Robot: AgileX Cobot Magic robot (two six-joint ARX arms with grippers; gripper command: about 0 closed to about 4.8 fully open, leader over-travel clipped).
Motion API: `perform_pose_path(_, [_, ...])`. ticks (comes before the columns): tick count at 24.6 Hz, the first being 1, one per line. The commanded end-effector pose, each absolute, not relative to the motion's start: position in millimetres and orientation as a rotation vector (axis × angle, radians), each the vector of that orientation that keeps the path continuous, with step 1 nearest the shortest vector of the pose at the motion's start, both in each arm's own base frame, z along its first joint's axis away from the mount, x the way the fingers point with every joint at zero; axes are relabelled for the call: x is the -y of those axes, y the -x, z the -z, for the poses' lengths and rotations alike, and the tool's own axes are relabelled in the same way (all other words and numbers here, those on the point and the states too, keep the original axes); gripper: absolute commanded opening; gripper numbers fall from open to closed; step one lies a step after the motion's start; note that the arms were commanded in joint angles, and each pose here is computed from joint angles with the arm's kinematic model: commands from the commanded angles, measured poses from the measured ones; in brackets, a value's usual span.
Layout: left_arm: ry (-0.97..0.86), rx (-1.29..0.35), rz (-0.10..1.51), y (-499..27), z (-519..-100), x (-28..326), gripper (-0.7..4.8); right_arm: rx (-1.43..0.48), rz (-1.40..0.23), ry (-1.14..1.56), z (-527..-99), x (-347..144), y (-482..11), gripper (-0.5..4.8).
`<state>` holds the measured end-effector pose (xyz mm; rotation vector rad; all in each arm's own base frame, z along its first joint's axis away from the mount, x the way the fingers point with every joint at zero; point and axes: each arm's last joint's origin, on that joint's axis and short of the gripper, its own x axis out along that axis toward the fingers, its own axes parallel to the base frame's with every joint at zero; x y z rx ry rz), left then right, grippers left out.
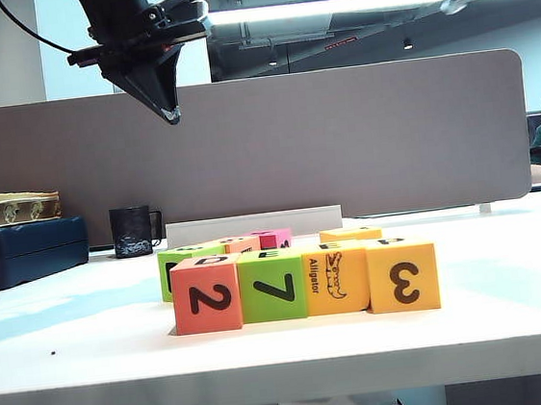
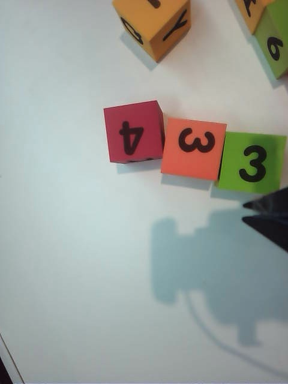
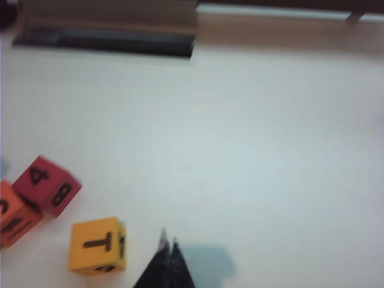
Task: Select the appropriate blocks from the scattered letter blocks on the table and arrange them in a row to spell out "DEEP".
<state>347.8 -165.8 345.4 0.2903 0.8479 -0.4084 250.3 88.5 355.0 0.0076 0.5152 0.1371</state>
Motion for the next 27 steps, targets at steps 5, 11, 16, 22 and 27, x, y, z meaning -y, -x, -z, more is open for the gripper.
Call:
perform_pose_path(5, [-0.288,-0.834,0.408,-347,-349,166,-0.06,-0.362,-0.014,-0.083,-327,-41,-203,-0.01])
perform_pose_path(11, [-0.288,-0.833,0.409,-347,-349,166,-0.06,-0.273,0.092,-0.117,-289,-13,-160,-0.01])
perform_pose_path(16, [-0.286,-0.831,0.411,-345,-351,165,-0.06,-0.221,0.136,-0.132,-249,-2,-123,-0.01])
perform_pose_path(22, [-0.27,-0.775,0.418,-351,-352,168,-0.06,-0.063,0.106,-0.223,-194,-1,-105,-0.01])
perform_pose_path(27, [-0.27,-0.774,0.417,-352,-351,168,-0.06,-0.076,0.108,-0.23,-184,-1,-106,-0.01])
